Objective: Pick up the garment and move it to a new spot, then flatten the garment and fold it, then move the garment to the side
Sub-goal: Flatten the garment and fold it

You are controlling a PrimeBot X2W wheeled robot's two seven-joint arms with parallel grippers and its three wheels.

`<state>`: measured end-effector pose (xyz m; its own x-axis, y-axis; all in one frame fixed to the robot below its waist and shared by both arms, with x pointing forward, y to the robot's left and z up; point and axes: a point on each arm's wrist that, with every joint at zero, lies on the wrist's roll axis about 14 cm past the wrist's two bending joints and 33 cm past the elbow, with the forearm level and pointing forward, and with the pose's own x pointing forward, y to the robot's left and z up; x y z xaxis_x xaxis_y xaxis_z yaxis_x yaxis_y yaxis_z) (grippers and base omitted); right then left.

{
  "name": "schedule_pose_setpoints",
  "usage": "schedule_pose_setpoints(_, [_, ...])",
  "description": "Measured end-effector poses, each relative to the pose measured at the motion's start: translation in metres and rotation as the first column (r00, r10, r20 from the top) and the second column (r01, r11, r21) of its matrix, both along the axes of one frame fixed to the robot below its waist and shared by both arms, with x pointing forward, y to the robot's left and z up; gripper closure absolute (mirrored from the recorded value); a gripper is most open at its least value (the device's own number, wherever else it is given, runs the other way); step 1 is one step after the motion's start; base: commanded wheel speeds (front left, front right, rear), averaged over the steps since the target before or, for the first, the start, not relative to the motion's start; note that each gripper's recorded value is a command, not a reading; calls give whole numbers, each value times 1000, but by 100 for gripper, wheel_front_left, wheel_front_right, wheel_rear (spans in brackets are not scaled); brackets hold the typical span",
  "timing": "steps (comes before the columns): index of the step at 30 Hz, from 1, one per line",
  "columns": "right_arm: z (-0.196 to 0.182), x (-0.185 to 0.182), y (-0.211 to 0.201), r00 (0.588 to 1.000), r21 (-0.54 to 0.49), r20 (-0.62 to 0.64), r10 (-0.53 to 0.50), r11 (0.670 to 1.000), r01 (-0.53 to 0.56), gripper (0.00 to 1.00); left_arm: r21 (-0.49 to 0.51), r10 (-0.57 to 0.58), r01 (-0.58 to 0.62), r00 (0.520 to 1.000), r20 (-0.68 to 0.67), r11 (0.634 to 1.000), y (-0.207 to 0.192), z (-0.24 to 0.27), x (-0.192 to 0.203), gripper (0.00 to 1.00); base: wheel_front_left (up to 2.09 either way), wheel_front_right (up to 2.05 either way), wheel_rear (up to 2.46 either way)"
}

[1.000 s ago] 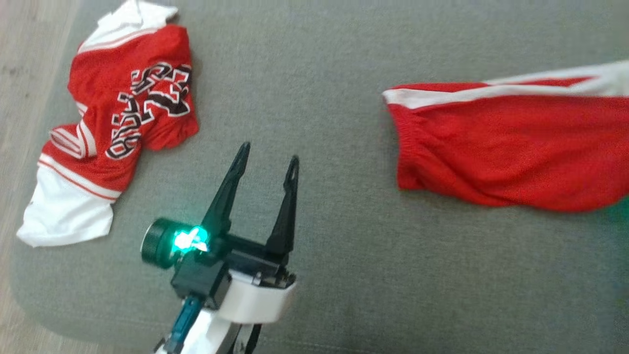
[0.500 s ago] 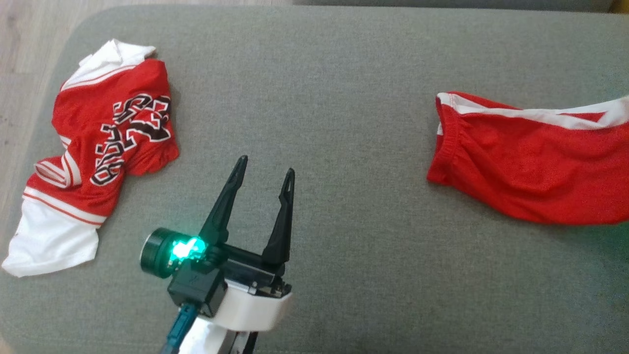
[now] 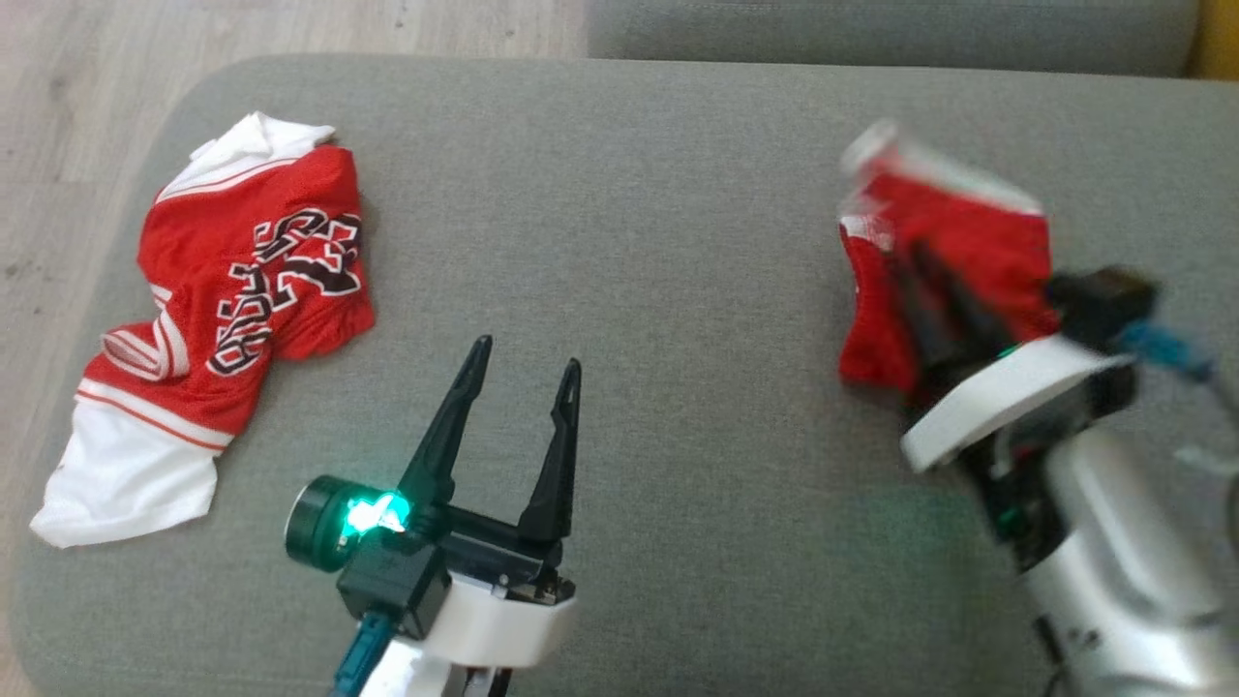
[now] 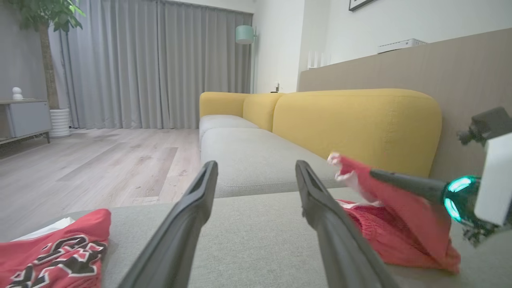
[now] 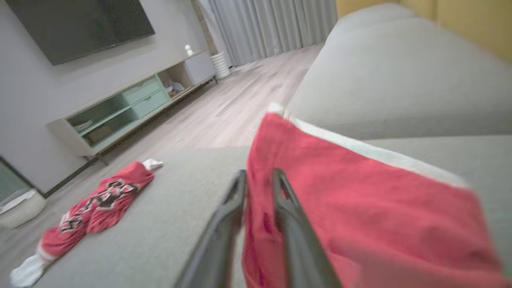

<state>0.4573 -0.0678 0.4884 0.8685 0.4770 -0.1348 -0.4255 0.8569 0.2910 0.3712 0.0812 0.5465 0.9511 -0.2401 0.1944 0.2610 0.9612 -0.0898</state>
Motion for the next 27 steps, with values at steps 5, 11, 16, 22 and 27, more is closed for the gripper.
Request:
schedule_pose_setpoints(5, [24,-6,2,993,39,109,-32,999,28,0,-3,31,-31,999,17,1000,8,6,-4,0,0,0,0])
schedule_pose_setpoints(11, [47,-27,-47,947,-1,283,-151,987,158,0,-19,88,-88,996,2,996,22,3,-24,0,0,0,0])
schedule_pose_setpoints(16, [33,-70,-71,933,-49,299,-200,973,225,0,-4,129,-129,992,-15,992,32,-5,-41,0,0,0,0])
schedule_pose_setpoints(22, [27,-96,-88,915,-61,297,-271,951,302,0,33,155,-154,987,-47,988,38,-20,-47,0,0,0,0])
schedule_pose_setpoints(27, [0,-124,-87,933,-96,229,-278,947,306,0,83,183,-176,979,-90,981,47,-39,-57,0,0,0,0])
